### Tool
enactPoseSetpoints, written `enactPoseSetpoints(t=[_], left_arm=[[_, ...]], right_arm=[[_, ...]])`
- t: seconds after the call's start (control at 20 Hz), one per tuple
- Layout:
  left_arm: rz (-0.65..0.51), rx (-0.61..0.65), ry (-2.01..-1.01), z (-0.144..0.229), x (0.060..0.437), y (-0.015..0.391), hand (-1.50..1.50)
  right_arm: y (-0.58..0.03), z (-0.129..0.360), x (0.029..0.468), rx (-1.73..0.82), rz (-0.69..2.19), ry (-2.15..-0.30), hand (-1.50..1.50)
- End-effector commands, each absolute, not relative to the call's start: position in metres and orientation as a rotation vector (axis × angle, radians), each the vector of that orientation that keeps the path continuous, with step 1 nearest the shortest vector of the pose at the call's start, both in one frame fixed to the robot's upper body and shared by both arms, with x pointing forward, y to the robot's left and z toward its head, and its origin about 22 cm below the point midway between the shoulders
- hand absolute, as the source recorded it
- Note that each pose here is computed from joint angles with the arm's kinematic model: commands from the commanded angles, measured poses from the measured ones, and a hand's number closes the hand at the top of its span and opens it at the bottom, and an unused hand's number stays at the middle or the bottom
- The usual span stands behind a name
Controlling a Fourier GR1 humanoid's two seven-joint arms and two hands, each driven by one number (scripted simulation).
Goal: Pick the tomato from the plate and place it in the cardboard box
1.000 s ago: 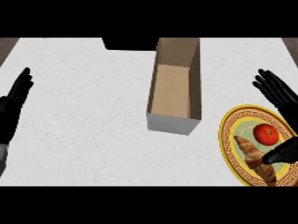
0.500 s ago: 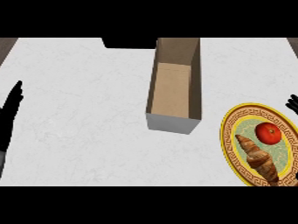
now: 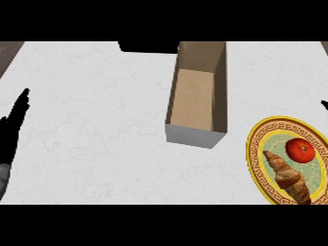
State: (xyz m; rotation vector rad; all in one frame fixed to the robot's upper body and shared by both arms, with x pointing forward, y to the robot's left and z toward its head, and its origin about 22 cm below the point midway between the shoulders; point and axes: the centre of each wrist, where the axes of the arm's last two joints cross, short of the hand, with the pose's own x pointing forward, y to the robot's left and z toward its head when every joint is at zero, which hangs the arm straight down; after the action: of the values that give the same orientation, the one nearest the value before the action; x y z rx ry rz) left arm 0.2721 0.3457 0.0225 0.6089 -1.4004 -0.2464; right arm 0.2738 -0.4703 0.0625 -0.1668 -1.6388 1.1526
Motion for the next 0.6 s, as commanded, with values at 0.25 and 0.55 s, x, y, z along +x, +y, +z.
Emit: enactPoseSetpoints(t=[0.25, 0.55], left_arm=[[-0.237, 0.617, -1.402, 0.04, 0.28, 0.353, 0.0], [-0.227, 0.629, -1.379, 0.018, 0.271, 0.355, 0.0]], right_arm=[[-0.458, 0.076, 0.31, -0.121, 1.623, -1.35, -1.5], [-0.433, 0.07, 0.344, -0.072, 1.676, -1.27, -1.5]])
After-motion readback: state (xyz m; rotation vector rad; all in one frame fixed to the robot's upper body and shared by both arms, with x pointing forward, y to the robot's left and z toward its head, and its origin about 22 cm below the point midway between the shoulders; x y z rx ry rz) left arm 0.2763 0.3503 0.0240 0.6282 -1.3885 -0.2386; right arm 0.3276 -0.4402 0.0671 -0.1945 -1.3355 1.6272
